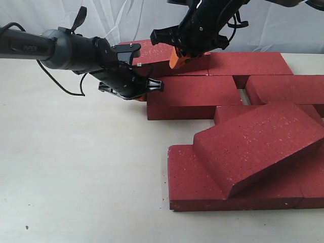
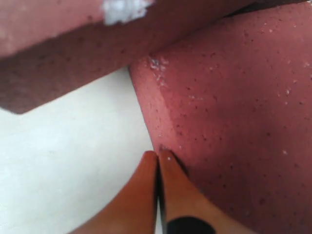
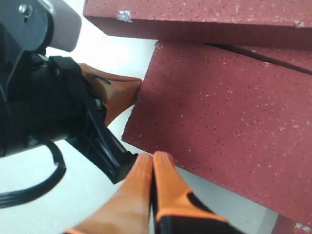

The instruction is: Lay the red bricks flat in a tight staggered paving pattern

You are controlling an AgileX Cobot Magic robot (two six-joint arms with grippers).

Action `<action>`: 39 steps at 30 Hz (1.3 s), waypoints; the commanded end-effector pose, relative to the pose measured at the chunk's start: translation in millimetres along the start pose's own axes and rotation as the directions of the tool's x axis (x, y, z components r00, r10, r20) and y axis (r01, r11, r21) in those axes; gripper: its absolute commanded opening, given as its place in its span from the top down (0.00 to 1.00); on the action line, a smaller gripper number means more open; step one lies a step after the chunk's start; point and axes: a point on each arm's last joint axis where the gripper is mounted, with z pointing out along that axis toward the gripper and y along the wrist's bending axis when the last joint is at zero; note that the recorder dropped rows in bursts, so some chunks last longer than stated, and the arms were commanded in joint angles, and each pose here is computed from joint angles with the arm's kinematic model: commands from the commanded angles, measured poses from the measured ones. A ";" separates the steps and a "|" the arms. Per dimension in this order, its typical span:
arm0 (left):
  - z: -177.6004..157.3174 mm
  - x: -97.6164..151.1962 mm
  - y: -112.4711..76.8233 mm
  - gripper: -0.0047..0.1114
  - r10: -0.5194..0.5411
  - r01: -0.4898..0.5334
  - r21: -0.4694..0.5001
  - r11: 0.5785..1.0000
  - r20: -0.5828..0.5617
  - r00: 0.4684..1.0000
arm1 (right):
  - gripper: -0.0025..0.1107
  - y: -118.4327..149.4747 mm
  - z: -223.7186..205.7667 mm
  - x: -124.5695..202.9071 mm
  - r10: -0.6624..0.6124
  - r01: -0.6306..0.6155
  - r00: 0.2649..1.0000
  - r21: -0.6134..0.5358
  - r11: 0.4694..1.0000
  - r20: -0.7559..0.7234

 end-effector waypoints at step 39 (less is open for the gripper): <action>9.2 -1.9 -21.8 0.96 -0.063 0.079 0.104 0.991 -0.152 0.986 | 0.98 0.5 -6.9 -3.6 -0.006 0.006 0.999 0.000 1.000 0.034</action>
